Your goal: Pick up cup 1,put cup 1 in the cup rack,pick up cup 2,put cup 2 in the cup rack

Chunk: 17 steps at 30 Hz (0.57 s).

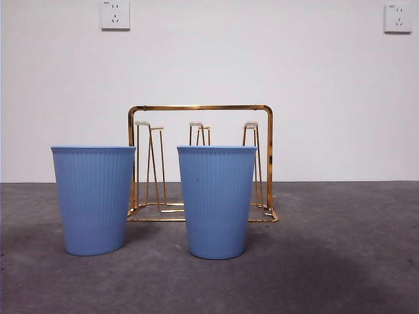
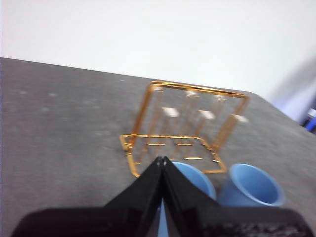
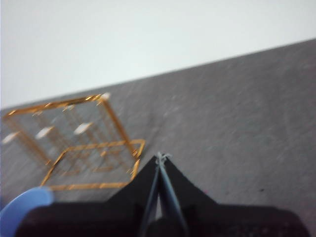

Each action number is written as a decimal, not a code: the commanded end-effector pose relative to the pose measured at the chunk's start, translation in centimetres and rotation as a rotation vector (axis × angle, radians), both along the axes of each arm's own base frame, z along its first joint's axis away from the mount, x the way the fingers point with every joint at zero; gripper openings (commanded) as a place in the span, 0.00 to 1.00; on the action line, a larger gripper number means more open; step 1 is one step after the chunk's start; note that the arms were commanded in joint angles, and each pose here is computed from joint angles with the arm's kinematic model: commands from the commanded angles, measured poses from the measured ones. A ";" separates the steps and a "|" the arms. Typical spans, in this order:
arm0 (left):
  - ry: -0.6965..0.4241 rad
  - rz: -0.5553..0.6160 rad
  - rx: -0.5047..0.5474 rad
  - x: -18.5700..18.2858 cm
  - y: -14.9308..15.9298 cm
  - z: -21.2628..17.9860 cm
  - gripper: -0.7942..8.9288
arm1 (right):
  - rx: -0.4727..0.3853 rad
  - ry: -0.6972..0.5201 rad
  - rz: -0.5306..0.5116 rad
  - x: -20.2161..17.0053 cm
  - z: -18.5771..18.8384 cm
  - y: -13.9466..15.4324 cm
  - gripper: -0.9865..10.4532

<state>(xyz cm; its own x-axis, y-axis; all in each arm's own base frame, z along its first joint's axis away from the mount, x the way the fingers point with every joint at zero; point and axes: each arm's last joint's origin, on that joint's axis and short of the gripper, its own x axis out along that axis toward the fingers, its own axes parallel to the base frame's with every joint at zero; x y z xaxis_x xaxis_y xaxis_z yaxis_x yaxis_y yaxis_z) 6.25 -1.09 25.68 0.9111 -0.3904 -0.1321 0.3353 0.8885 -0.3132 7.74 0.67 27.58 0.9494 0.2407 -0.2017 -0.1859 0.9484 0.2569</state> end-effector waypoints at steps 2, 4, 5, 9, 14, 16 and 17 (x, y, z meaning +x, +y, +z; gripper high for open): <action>0.029 -0.060 0.017 -0.6 -0.1 2.0 0.08 | -0.055 0.046 0.095 -0.2 3.3 0.2 0.08; 0.057 -0.095 0.039 -0.8 -0.2 3.0 0.08 | -0.080 0.087 0.146 -0.2 4.8 0.3 0.08; 0.071 -0.108 0.048 -0.9 -0.3 3.5 0.08 | -0.092 0.105 0.164 -0.2 5.5 0.4 0.08; 0.145 -0.173 0.085 -1.0 -0.4 5.5 0.08 | -0.117 0.191 0.228 -0.2 7.8 0.5 0.08; 0.227 -0.219 0.109 -0.8 -0.5 8.0 0.08 | -0.130 0.308 0.334 -0.4 9.8 0.7 0.08; 0.249 -0.230 0.114 -0.7 -0.5 9.0 0.08 | -0.139 0.350 0.351 -0.3 10.2 0.7 0.08; 0.256 -0.237 0.123 -0.6 -0.5 9.4 0.08 | -0.140 0.363 0.353 -0.3 10.4 0.7 0.08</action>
